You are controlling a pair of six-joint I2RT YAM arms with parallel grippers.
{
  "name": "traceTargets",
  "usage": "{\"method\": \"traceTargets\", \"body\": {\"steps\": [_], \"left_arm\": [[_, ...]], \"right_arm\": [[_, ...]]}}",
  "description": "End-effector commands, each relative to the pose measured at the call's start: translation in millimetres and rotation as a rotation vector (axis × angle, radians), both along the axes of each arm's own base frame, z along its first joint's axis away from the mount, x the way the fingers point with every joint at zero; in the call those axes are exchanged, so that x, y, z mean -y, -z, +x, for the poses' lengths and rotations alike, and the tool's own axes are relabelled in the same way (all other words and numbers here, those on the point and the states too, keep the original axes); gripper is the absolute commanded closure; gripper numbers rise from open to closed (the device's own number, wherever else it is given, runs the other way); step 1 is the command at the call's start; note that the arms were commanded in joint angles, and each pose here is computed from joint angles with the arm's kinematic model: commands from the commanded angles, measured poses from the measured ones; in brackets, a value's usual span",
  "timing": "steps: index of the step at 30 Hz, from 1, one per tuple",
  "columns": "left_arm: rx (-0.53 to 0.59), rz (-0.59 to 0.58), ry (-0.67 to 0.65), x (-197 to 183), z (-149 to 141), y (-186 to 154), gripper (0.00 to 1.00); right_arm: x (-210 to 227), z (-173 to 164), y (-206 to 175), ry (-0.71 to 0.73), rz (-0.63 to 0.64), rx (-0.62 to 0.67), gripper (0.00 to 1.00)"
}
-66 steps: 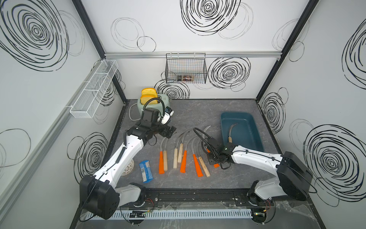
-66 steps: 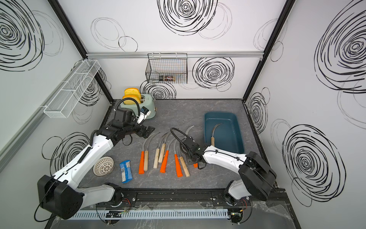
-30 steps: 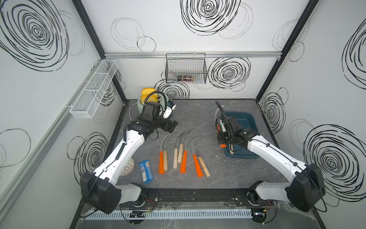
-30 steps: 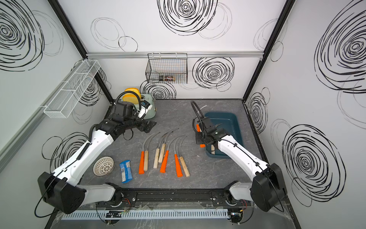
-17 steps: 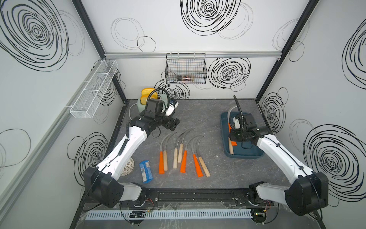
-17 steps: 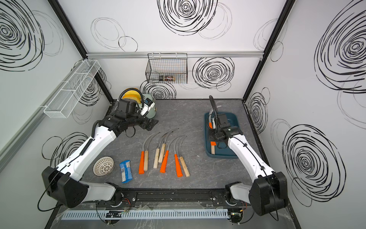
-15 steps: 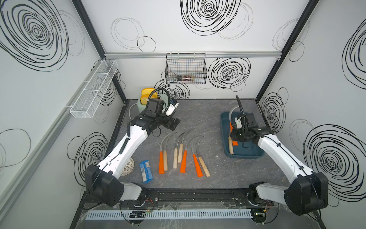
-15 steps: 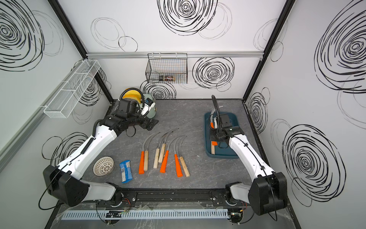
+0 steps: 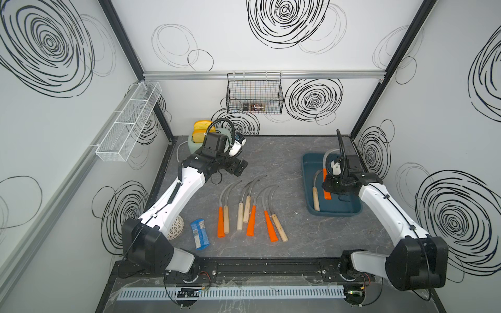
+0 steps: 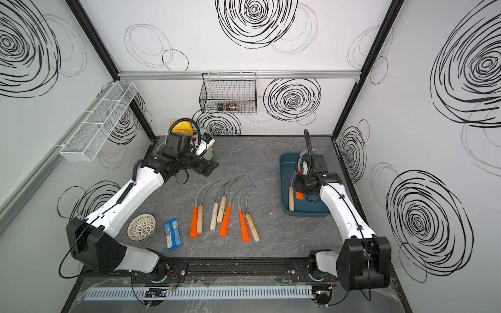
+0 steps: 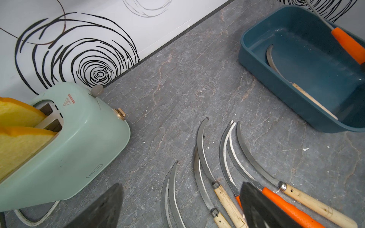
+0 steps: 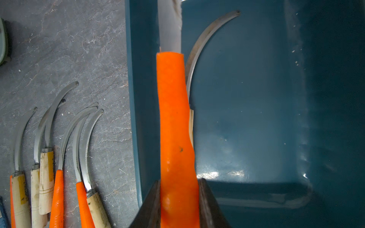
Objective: Put small sickles into storage boxes
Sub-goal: Place the sickle in the storage box.
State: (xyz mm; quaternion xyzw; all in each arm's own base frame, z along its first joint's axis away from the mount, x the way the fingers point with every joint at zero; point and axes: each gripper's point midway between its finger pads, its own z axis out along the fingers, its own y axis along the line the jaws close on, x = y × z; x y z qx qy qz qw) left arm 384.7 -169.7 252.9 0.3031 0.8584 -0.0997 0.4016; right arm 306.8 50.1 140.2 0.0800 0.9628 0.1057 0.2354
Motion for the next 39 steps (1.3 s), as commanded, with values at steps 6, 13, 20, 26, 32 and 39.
{"method": "traceTargets", "body": {"steps": [6,13,20,26,32,39], "left_arm": [[0.062,-0.048,0.014,-1.7,14.1,-21.6,0.04],[0.043,-0.061,-0.003,-12.3,17.0,-15.5,0.04],[0.037,-0.072,-0.013,-19.2,21.7,-15.4,0.04],[0.027,-0.071,-0.022,-23.9,23.4,-12.6,0.04],[0.025,-0.068,-0.027,-27.7,23.3,-11.2,0.04],[0.023,-0.071,-0.027,-28.1,26.2,-10.2,0.04]], "right_arm": [[3.2,1.0,29.3,0.051,0.045,-0.042,0.97],[8.5,0.4,46.8,0.079,0.045,-0.078,0.97],[12.4,-1.2,66.4,0.091,0.047,-0.116,0.96],[13.7,0.1,81.3,0.089,0.038,-0.150,0.96],[13.0,-1.7,93.0,0.074,0.033,-0.183,0.96],[13.7,-1.7,102.2,0.063,0.023,-0.213,0.94]]}}
